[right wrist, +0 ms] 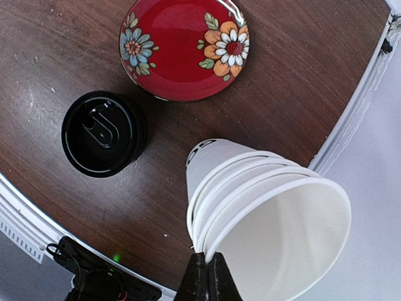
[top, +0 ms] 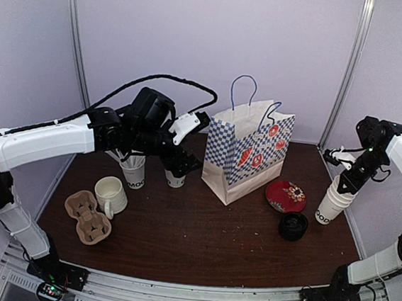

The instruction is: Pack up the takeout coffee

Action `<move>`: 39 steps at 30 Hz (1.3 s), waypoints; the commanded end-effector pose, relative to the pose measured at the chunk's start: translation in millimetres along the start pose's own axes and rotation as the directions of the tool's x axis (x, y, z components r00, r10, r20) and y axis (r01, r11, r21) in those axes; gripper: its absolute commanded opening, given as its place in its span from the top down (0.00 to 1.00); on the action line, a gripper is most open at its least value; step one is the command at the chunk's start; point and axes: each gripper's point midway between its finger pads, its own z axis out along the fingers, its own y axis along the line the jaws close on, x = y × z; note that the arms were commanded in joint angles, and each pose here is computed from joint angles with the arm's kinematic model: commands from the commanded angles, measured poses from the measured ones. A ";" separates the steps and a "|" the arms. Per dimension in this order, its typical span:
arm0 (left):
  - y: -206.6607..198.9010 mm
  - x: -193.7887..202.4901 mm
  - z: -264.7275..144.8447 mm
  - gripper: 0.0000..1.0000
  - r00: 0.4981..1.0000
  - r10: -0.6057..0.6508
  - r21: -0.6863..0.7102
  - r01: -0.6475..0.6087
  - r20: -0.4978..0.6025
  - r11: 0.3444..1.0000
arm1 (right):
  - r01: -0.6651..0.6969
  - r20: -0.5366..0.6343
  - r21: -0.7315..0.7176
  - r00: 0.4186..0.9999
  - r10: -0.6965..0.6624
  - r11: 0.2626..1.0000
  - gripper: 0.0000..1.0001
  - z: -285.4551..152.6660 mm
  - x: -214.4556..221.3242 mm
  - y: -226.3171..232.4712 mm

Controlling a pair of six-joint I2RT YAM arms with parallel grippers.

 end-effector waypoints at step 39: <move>-12.8 -3.4 11.2 0.06 0.998 0.061 0.015 -0.061 -0.016 0.998 | -0.066 0.032 0.021 0.997 0.065 0.998 1.00 -28.9 -28.7 -34.8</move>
